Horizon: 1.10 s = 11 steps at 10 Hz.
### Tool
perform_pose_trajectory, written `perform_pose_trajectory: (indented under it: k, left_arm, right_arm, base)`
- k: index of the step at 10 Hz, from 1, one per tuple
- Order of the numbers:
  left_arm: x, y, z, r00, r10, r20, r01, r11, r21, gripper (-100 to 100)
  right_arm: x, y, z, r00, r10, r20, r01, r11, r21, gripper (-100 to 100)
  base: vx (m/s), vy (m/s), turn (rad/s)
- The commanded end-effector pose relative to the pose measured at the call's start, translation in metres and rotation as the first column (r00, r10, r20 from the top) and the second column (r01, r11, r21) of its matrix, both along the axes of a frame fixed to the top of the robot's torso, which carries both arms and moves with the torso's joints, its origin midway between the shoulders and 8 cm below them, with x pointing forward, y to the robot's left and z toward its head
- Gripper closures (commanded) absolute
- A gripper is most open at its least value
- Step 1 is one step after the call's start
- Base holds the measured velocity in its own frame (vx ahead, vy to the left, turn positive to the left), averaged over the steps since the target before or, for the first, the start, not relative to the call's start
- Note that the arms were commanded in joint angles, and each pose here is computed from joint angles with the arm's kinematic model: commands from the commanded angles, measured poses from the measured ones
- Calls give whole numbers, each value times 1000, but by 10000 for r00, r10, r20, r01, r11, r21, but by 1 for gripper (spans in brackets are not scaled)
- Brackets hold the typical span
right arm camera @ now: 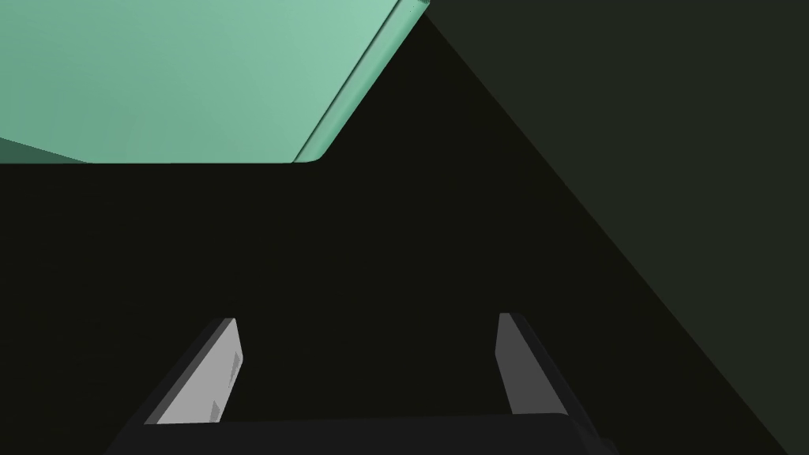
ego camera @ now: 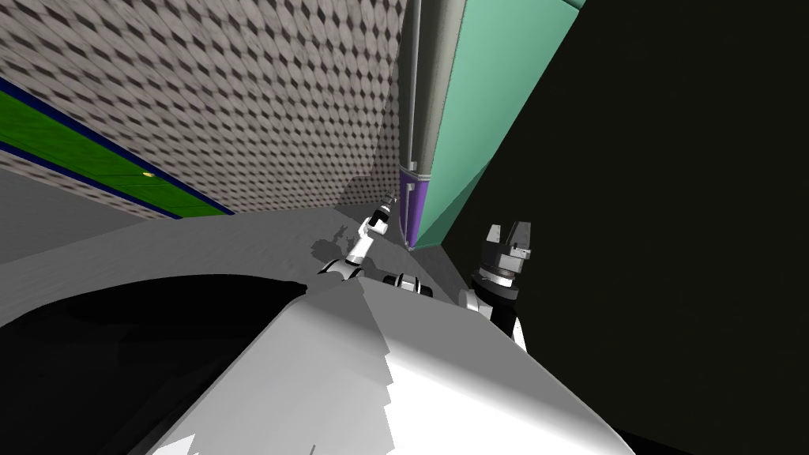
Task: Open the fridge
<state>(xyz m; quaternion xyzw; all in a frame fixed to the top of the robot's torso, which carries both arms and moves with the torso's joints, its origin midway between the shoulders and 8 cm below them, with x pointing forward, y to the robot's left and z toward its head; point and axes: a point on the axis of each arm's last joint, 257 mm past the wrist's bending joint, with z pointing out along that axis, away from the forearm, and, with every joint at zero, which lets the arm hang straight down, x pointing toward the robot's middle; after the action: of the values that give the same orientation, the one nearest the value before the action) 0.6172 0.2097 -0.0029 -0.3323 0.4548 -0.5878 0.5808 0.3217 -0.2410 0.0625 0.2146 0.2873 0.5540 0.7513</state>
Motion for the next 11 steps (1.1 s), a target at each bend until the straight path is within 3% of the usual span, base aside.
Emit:
perform_pose_trajectory:
  k: [1,2,3,4,5,6,7,8,9,10,11]
  left_arm:
    - [19,-4,10,9999,5,-158,-4,10000,87,-100]
    - [31,-2,2,9983,123,-576,-113,9998,172,-100]
    - [33,-8,18,9995,30,-322,-25,9999,171,-100]
    - [45,-8,11,9973,152,-725,-133,9996,268,-100]
    - [46,-13,26,9988,68,-493,-55,9996,266,-100]
    - [57,-15,25,9968,161,-789,-131,9992,376,-100]
    - [58,-18,33,9977,115,-663,-90,9993,374,-100]
    - [68,-19,28,9946,236,-1009,-186,9986,499,-100]
    - [69,-23,40,9964,171,-832,-130,9987,496,-100]
    - [78,-25,38,9932,282,-1127,-211,9978,633,-100]
    - [79,-28,47,9947,235,-997,-172,9979,630,-100]
  right_arm:
    - [0,0,0,10000,0,0,0,10000,0,0]
    - [0,0,0,10000,0,0,0,10000,0,0]
    - [0,0,0,10000,0,0,0,10000,0,0]
    - [0,0,0,10000,0,0,0,10000,0,0]
    - [0,0,0,10000,0,0,0,10000,0,0]
    - [0,0,0,10000,0,0,0,10000,0,0]
    - [0,0,0,10000,0,0,0,10000,0,0]
    - [0,0,0,10000,0,0,0,10000,0,0]
    - [0,0,0,10000,0,0,0,10000,0,0]
    - [0,0,0,10000,0,0,0,10000,0,0]
    - [0,0,0,10000,0,0,0,10000,0,0]
  base:
    - [36,-14,6]
    - [39,-11,8]
    - [30,-8,8]
    - [34,-12,12]
    - [27,-11,6]
    - [33,-16,10]
    - [33,-6,7]
    - [39,-2,14]
    - [34,-4,8]
    - [36,-12,18]
    - [29,-13,7]
